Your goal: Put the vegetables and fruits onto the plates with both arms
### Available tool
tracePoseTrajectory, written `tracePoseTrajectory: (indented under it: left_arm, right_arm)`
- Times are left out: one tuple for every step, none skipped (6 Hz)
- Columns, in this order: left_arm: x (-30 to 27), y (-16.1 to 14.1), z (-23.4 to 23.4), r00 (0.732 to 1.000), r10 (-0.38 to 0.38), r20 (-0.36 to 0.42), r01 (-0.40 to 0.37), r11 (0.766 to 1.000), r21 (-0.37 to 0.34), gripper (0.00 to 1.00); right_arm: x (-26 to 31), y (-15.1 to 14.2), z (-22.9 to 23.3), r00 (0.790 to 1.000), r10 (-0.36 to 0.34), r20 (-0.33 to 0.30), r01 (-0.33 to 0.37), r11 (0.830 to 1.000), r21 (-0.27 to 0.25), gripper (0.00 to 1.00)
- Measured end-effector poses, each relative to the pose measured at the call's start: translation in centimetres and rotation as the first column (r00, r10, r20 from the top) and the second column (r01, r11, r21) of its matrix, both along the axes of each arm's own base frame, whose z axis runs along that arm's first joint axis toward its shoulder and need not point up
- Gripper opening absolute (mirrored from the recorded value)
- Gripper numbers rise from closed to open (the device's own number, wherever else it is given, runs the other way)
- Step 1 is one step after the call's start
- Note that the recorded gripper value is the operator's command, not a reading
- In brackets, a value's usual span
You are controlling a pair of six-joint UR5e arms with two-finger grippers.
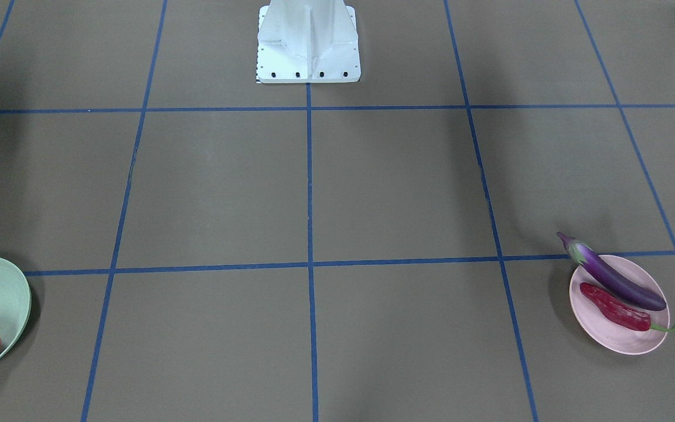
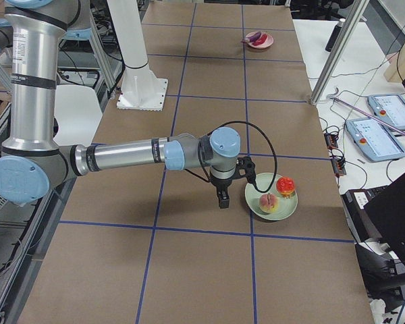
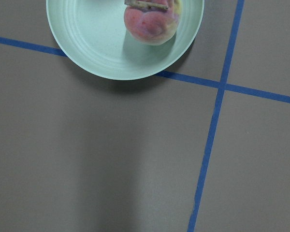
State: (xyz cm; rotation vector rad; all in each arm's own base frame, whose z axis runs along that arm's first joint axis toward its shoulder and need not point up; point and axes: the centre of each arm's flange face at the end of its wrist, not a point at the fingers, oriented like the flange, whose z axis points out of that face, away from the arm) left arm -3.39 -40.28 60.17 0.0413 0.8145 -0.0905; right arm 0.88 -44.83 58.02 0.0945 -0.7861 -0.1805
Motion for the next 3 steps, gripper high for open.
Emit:
tracePoseTrajectory:
  left_arm:
    - [0.0,0.1,-0.3,1.0,-0.001,-0.002,0.001,1.0,0.003,1.0]
    - [0.0,0.3,-1.2,1.0,0.001,-0.015,-0.001,1.0,-0.005,1.0]
    - [0.1,0.6,-2.1,1.0,0.003,-0.029,-0.003,1.0,-0.016,1.0]
  right_arm:
    - [0.0,0.1,0.1,1.0,0.0,-0.002,0.0,1.0,0.001,1.0]
    - [0.0,0.0,0.0,1.0,0.001,-0.005,-0.001,1.0,0.003,1.0]
    - [0.1,0.0,0.0,1.0,0.001,-0.006,-0.001,1.0,0.004,1.0]
